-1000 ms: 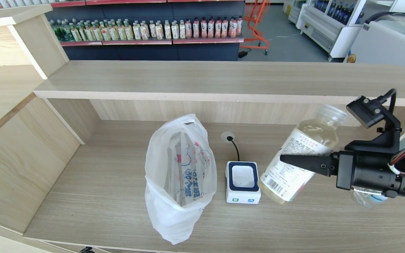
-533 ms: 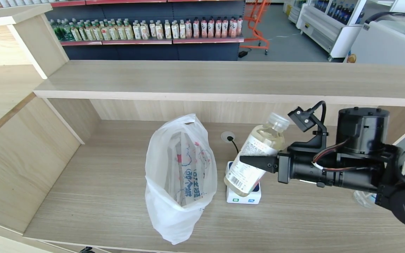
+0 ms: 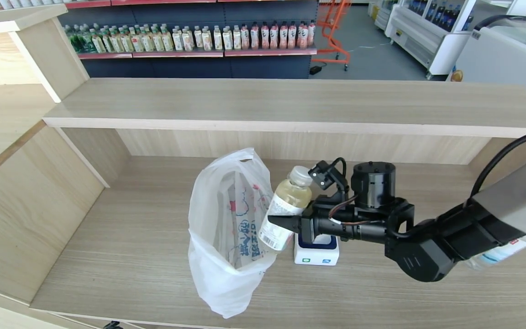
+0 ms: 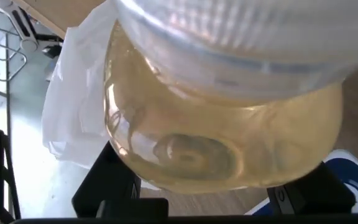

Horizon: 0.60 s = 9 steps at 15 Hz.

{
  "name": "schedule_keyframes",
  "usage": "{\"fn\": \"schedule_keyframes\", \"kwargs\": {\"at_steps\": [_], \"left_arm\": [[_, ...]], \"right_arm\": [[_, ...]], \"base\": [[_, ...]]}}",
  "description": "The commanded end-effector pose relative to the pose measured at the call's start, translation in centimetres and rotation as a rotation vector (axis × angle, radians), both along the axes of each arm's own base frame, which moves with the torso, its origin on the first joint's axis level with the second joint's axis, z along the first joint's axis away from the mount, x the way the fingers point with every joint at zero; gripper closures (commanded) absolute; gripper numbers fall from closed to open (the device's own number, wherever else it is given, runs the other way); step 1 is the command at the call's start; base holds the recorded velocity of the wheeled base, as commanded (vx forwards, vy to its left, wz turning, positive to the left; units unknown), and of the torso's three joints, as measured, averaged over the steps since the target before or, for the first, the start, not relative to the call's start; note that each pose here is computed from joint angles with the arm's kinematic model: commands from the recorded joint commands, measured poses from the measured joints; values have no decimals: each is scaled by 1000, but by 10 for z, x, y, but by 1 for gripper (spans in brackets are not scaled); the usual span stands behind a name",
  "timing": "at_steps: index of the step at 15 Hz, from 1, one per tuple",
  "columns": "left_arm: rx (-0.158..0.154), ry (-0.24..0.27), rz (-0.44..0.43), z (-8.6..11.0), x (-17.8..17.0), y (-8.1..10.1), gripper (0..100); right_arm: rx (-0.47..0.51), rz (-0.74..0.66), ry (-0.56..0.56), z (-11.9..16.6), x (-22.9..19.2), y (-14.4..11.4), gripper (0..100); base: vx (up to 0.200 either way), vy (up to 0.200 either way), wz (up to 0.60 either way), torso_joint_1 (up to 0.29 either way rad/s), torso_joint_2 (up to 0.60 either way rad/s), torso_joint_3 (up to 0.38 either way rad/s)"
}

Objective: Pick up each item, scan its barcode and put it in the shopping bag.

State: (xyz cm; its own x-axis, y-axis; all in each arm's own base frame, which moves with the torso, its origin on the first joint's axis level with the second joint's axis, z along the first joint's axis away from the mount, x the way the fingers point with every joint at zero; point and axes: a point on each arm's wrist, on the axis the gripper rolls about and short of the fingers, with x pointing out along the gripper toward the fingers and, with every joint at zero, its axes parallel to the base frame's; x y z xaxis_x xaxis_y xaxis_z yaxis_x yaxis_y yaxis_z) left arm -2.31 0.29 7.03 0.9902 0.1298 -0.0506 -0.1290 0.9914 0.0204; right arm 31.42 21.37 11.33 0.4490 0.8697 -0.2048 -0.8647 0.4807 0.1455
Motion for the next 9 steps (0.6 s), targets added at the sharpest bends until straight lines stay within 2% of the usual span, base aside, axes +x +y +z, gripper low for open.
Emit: {"fn": "schedule_keyframes", "kwargs": {"at_steps": [1, 5, 9], "left_arm": [[0, 0, 0, 0, 0, 0, 0], [0, 0, 0, 0, 0, 0, 0], [0, 0, 0, 0, 0, 0, 0]], "right_arm": [[-10, 54, -13, -22, 17, 34, 100], [-51, 100, -139, -36, 33, 58, 100], [-137, 139, -281, -55, 41, 66, 100]], "base": [[0, 0, 0, 0, 0, 0], [0, 0, 0, 0, 0, 0], [0, 0, 0, 0, 0, 0]]}}
